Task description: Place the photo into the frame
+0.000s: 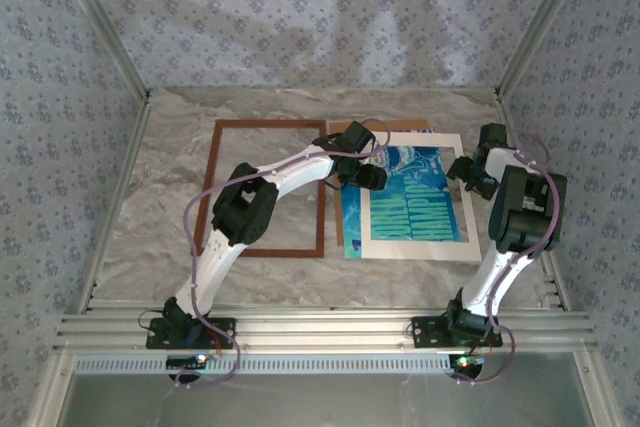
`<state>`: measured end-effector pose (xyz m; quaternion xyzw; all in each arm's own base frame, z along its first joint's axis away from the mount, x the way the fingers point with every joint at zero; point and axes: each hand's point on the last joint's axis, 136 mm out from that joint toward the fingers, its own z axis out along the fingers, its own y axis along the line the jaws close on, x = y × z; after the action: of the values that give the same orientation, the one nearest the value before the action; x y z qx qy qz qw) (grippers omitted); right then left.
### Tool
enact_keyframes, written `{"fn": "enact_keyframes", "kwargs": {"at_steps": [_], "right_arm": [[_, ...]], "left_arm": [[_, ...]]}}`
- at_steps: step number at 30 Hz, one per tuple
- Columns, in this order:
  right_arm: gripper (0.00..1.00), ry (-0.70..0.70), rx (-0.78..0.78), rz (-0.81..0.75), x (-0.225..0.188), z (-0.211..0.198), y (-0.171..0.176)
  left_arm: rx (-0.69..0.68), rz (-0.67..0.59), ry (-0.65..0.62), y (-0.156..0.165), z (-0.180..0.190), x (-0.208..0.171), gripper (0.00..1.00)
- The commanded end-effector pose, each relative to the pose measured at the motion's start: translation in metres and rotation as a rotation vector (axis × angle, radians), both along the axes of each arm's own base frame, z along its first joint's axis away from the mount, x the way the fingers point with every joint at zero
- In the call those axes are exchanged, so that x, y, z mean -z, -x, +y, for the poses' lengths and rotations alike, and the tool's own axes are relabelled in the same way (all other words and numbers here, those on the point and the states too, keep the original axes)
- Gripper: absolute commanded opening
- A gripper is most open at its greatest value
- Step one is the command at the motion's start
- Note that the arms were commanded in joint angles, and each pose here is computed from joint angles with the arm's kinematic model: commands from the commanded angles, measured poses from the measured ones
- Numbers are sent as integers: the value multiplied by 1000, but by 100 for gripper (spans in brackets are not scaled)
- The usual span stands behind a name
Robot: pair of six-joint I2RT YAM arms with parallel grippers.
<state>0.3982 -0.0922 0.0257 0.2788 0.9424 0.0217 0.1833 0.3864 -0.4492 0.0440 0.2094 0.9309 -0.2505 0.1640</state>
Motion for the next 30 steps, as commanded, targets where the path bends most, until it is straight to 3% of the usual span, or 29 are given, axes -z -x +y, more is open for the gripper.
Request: {"fn": "enact_keyframes", "kwargs": {"at_steps": [1,7,17,30], "right_arm": [[80,-251,-86,-24,7,56,11],[75,-330,-87,-88,-9,70,17],[73,-328,-80,-119,-12,67,17],[73,-334,-82,-116,-10,68,17]], "left_arm": [[1,26,-62,3,5,27,71],[-6,21,-96,0,8,33,69],[-25,-18,-172,-7,20,37,62],[-14,-94,-299,-14,34,40,31]]}}
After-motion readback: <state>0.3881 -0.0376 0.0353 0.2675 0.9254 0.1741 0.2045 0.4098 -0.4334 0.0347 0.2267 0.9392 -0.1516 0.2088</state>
